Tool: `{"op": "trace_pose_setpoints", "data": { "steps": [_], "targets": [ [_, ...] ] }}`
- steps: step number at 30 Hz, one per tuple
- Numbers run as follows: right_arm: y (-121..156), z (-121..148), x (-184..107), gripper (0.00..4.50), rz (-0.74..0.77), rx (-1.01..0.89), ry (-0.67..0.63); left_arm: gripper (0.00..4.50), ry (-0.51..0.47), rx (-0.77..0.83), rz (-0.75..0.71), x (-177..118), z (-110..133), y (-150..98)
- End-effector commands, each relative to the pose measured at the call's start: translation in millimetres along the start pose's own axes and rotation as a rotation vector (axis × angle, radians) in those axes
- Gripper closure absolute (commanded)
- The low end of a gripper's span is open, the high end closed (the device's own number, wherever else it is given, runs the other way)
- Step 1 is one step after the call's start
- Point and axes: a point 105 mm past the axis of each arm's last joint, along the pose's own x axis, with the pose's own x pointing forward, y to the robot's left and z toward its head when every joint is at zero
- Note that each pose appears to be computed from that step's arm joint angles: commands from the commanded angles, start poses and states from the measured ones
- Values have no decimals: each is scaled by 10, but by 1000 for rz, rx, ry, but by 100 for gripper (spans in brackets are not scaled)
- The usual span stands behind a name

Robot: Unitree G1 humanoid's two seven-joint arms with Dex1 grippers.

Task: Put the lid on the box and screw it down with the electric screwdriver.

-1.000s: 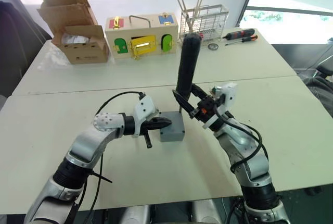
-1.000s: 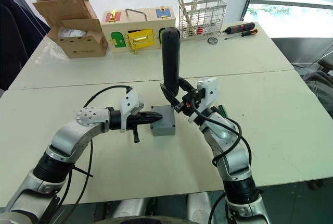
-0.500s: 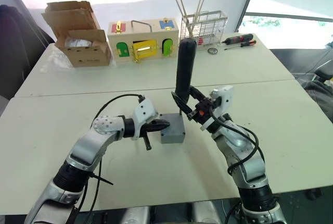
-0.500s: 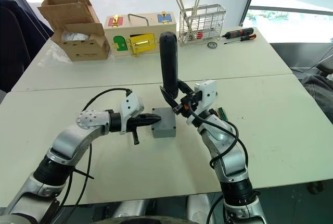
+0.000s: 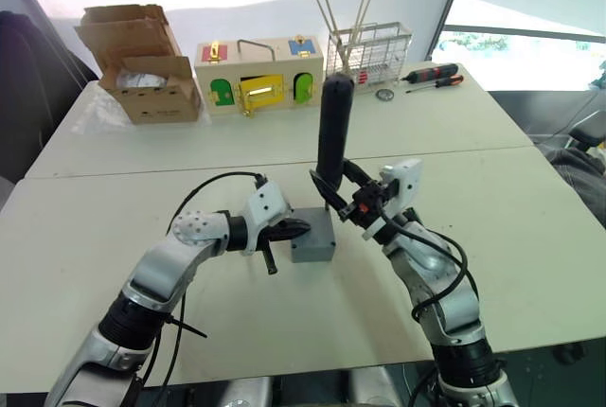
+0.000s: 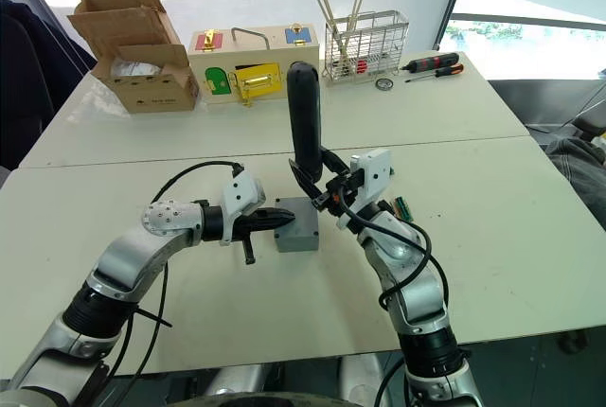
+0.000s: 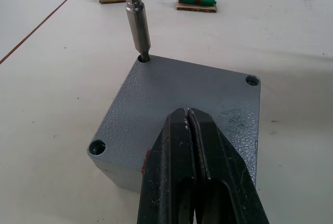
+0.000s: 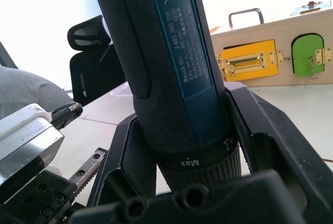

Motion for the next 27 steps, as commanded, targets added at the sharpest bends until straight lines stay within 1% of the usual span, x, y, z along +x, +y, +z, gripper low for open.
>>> {"op": "trace_pose_setpoints", "data": {
  "steps": [1, 5, 13, 27],
  "targets": [
    [89, -574, -119, 271, -2, 116, 207, 450, 60, -30, -10, 27, -154, -34],
    [56, -592, -147, 271, -34, 138, 201, 450, 60, -31, -9, 27, -153, -34],
    [72, -624, -173, 271, -33, 133, 209, 450, 64, -33, -19, 30, -161, -40],
    [21, -710, -216, 271, -78, 131, 239, 450, 67, -30, -24, 33, -165, -31]
  ]
}}
